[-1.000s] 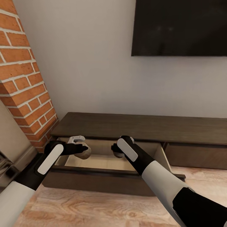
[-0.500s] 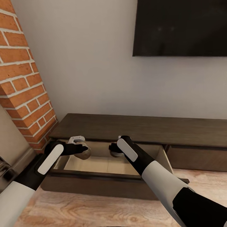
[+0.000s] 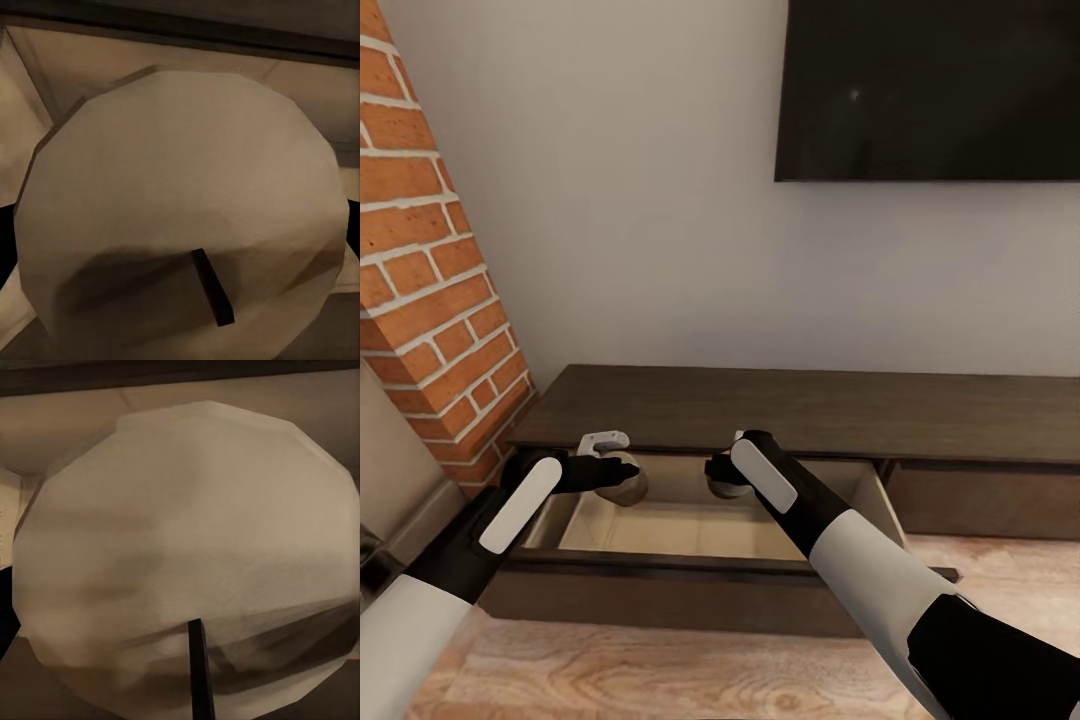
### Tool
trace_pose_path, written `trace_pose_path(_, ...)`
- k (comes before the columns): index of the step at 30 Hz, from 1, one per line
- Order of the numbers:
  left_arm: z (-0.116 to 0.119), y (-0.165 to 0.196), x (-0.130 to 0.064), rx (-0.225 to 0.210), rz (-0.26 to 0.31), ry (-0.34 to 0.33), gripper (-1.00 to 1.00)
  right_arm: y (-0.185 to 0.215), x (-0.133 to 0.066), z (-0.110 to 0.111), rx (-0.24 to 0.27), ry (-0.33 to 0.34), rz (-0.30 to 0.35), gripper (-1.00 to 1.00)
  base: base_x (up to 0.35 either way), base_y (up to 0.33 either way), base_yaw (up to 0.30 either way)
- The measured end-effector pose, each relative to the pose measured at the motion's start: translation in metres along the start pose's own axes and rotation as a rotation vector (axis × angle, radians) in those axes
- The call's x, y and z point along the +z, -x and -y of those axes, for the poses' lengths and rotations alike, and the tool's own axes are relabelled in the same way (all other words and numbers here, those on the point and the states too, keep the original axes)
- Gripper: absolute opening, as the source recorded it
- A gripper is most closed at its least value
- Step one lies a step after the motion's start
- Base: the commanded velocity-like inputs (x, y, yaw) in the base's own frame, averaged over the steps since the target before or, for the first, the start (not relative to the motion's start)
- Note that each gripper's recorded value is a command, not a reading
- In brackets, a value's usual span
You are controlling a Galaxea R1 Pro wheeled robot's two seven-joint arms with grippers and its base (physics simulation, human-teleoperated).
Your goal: Place each of the two pumpkins and all three candles from the living room inside a cabinet in the living room (use any cabinet), then make sure every cabinet is closed, and position the cauldron so it is next to a table in the living room.
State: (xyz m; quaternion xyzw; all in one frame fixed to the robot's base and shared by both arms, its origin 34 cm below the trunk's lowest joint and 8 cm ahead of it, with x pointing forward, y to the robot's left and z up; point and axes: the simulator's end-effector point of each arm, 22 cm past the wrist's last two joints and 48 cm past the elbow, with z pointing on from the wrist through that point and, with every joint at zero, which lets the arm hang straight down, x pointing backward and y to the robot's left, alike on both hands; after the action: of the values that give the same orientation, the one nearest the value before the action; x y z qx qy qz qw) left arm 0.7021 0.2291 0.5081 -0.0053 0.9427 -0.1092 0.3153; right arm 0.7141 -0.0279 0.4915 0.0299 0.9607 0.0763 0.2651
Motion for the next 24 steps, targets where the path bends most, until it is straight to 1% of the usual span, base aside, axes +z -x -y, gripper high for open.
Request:
trace_pose_path(5,0.0,0.001,-0.001,0.001,0.002,0.0,-1.0,0.001,-0.001,0.0,0.0,0.0,0.002,-1.0,0.029,0.108,-0.082)
trace_pose_path(16,0.001,0.002,-0.002,0.001,0.005,-0.001,-1.0,0.001,-0.002,0.0,0.001,0.001,0.003,-1.0,0.003,0.013,-0.011)
trace_pose_path(24,-0.003,-0.012,0.014,-0.004,-0.022,0.001,-1.0,-0.011,0.015,0.003,0.005,-0.001,-0.025,-1.0,0.0,0.0,0.0)
